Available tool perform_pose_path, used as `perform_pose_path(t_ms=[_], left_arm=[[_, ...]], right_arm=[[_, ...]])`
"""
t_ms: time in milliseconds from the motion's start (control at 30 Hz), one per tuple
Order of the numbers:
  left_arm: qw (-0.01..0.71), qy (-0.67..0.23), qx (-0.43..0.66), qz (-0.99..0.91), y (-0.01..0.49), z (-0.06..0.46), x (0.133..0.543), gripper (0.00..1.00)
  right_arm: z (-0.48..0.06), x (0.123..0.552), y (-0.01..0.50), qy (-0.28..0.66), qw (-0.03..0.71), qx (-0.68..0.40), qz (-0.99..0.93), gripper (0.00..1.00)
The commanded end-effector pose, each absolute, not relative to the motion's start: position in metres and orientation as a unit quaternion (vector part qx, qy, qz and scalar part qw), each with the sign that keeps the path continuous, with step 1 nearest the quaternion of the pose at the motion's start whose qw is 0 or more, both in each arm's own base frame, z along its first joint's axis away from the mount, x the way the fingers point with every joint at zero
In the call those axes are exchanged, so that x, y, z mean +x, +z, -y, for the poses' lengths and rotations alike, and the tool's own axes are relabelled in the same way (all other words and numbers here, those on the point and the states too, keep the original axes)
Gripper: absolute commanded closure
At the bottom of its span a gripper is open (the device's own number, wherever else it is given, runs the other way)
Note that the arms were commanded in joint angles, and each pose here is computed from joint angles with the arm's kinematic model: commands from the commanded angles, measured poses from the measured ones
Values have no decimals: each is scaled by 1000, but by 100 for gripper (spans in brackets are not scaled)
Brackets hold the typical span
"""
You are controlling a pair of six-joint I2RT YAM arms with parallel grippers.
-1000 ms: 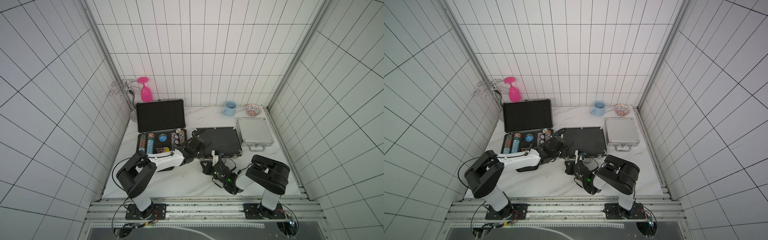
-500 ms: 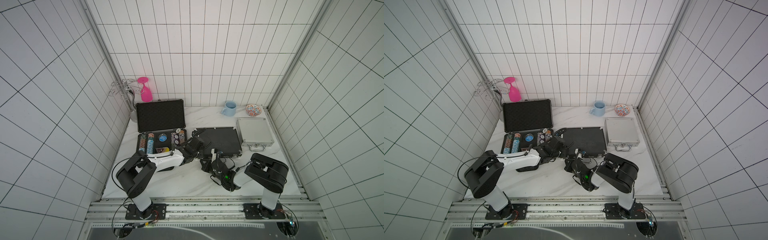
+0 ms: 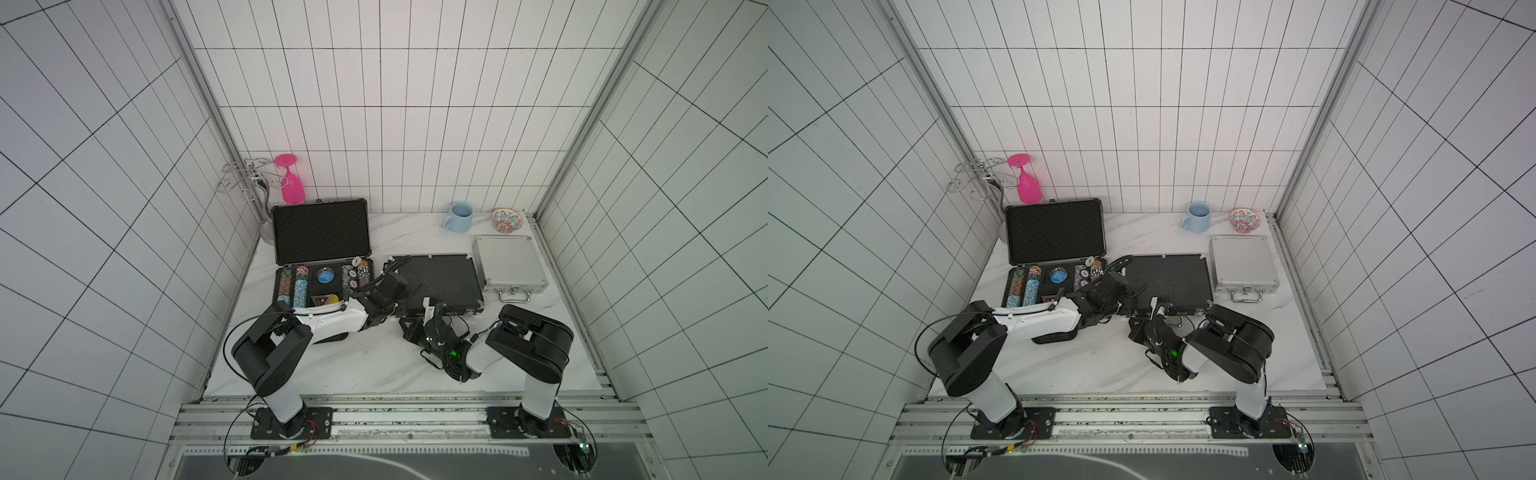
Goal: Close the poker set cases
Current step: Fasten the fastener on the poker set case.
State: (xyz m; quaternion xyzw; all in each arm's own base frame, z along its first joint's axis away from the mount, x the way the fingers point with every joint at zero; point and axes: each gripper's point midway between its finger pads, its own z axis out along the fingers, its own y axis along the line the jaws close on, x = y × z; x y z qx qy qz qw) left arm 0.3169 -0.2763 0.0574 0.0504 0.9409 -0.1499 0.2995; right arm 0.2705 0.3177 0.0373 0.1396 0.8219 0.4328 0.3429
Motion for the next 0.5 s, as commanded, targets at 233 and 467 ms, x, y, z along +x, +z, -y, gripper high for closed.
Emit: perform_pose_path(t_ms=[233, 467], left_arm=[[8, 29, 115, -993, -48, 178, 184, 42], [8, 26, 113, -993, -48, 179, 184, 42]], right_arm=[[-268, 280, -12, 342, 339, 219, -849, 97], [-259, 279, -17, 333, 339, 226, -851, 97]])
